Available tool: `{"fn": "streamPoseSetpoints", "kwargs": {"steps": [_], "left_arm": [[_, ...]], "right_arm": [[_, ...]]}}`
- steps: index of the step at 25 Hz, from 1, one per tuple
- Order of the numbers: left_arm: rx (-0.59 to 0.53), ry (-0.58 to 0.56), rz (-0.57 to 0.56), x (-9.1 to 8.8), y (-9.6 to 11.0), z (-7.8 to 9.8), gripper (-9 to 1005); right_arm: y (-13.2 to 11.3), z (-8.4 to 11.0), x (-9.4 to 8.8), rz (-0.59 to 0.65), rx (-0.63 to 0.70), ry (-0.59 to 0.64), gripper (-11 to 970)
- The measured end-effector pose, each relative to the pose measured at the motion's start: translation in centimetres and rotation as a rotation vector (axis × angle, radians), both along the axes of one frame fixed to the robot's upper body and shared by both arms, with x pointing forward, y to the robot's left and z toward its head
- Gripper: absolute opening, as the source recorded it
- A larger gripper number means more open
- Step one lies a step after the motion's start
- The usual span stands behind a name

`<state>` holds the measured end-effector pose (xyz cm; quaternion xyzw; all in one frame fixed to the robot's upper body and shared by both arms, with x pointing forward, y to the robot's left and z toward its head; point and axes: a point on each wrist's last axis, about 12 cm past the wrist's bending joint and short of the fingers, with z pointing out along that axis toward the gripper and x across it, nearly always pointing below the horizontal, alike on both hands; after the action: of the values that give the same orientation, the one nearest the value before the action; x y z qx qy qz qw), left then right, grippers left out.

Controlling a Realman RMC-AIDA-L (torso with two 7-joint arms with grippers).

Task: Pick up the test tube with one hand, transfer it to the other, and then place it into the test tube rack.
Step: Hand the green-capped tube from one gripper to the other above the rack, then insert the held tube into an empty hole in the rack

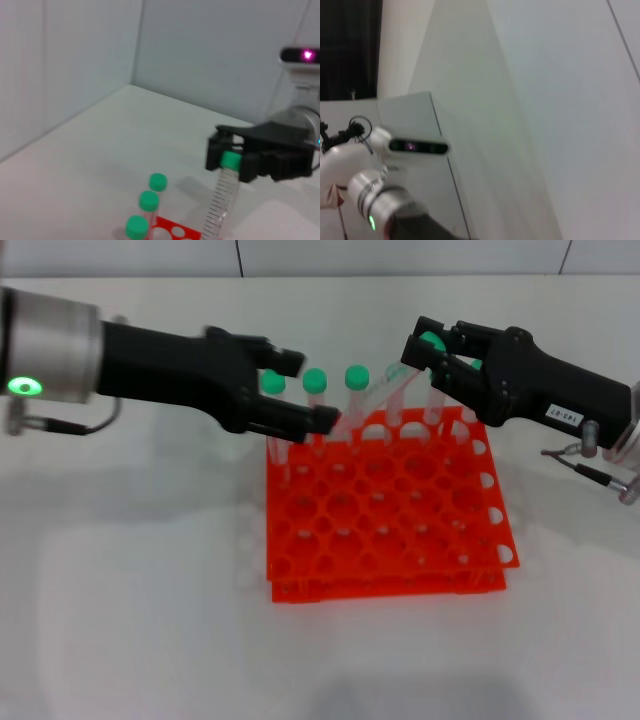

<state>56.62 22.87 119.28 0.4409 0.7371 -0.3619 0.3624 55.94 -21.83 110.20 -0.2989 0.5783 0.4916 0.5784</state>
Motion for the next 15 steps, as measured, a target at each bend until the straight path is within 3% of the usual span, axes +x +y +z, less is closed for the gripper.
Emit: {"fn": "streamPoseSetpoints", "kwargs": {"steps": [3, 8, 11, 15], "left_arm": [[0.01, 0.004, 0.083, -1.2, 1.5, 1.1, 893], [0.059, -0.033, 0.204, -4.7, 4.6, 1.9, 893], [0.064, -0.064, 0.245, -6.9, 6.0, 1.7, 893], [0.042, -0.103, 0.29, -9.5, 8.0, 0.3, 893]], "right_arm": [[-0.1, 0.1, 0.1, 0.013, -0.027, -0.001, 273], [0.6, 0.9, 1.0, 0.052, -0.095, -0.018, 275], [1.0, 1.5, 1.6, 0.065, -0.13, -0.027, 276], [1.6, 2.3, 2.3, 0.082, -0.163, -0.044, 278]]}}
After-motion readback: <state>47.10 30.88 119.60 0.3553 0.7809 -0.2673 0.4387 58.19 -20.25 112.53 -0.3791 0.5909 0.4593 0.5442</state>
